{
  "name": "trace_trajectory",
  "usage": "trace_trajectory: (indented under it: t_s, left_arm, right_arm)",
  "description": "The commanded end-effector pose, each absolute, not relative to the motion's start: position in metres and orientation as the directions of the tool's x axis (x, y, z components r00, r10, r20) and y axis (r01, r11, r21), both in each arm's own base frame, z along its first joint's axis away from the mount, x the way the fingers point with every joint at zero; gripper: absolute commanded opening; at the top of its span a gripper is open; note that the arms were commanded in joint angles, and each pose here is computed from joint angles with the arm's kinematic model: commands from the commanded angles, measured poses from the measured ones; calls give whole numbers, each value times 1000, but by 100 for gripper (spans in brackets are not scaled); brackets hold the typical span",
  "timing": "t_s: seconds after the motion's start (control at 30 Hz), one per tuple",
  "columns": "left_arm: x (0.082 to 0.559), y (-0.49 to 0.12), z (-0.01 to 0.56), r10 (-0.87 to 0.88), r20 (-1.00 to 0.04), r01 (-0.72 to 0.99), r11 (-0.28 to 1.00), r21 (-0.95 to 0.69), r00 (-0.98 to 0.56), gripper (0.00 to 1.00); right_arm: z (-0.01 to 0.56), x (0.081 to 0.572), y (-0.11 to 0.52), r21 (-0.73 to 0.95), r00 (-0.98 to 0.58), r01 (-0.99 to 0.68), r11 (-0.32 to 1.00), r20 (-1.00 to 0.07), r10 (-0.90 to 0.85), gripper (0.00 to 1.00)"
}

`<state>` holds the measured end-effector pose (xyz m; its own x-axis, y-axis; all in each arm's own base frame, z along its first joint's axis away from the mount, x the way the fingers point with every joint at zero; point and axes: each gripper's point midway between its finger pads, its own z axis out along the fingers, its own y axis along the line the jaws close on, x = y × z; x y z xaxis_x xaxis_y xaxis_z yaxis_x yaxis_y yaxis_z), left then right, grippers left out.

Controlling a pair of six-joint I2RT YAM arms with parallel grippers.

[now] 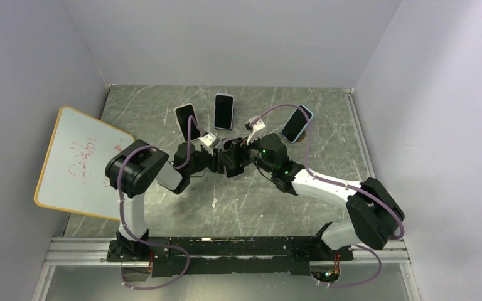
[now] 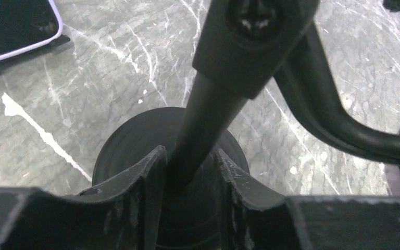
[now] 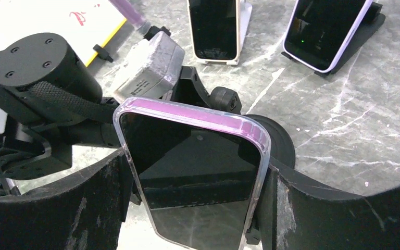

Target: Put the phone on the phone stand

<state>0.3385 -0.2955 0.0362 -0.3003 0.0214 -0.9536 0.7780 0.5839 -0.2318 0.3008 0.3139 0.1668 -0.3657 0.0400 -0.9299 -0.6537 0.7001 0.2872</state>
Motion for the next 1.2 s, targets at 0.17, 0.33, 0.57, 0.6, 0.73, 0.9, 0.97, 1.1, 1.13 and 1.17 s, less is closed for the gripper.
trace_trajectory:
  t_s: [0.17,0.33,0.57,0.6,0.73,0.9,0.97,1.1,1.13,1.17]
  left_arm:
    - [311,-264,6,47,-885,652,694,-304,-463,69]
    - [314,-257,23,26,-902,636,718,-283,-431,69]
    - [314,-247,52,23,-925,626,743,-238,-379,70]
    - [313,-245,54,23,-925,622,746,-236,-378,70]
    - [308,-238,60,19,-928,611,758,-229,-372,70]
    - [300,-233,60,29,-925,606,763,-225,-380,69]
    - [297,-232,59,27,-923,607,760,-231,-385,69]
    - [291,-233,61,22,-920,615,750,-243,-391,69]
    - [291,-233,63,20,-921,615,751,-243,-389,69]
    - [290,-232,64,19,-921,612,753,-242,-389,69]
  right_arm:
    - [176,329,287,198,-277,-527,826,-959,54,44]
    - [177,335,276,176,-256,-478,861,-965,55,44]
    - [182,349,259,134,-210,-382,914,-976,56,43]
    - [183,352,257,126,-204,-371,920,-978,51,43]
    - [183,364,252,99,-195,-329,939,-980,35,43]
    - [182,383,241,127,-200,-279,952,-977,72,43]
    - [182,392,235,134,-198,-253,958,-977,84,43]
    - [184,409,227,122,-188,-207,971,-979,83,43]
    - [183,413,227,117,-189,-203,972,-979,79,43]
    - [181,417,225,115,-191,-194,974,-978,78,43]
